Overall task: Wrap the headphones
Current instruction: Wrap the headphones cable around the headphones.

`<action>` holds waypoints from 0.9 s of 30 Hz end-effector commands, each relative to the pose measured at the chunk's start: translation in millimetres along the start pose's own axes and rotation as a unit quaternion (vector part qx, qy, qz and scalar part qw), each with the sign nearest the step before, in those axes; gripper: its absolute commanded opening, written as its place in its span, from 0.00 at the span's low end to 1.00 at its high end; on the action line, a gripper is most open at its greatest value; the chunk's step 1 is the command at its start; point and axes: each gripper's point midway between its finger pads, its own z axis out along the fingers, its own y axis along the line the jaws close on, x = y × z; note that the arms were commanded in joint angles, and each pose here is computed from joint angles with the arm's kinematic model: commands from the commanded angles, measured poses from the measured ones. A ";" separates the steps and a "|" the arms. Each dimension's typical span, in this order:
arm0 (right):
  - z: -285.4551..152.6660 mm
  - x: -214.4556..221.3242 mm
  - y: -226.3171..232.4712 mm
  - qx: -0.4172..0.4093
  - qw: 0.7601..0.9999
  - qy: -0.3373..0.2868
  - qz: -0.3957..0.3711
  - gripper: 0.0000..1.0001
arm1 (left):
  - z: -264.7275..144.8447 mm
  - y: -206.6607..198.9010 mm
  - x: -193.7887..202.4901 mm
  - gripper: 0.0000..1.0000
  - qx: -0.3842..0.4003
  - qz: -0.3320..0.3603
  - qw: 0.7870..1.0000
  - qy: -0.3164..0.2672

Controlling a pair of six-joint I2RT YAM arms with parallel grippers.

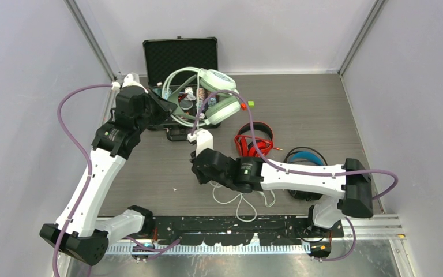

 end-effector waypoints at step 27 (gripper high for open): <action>-24.3 20.9 -13.8 -0.167 0.973 -0.157 -0.002 0.18 | -63.9 -96.1 -14.8 0.00 0.204 -0.099 0.973 0.050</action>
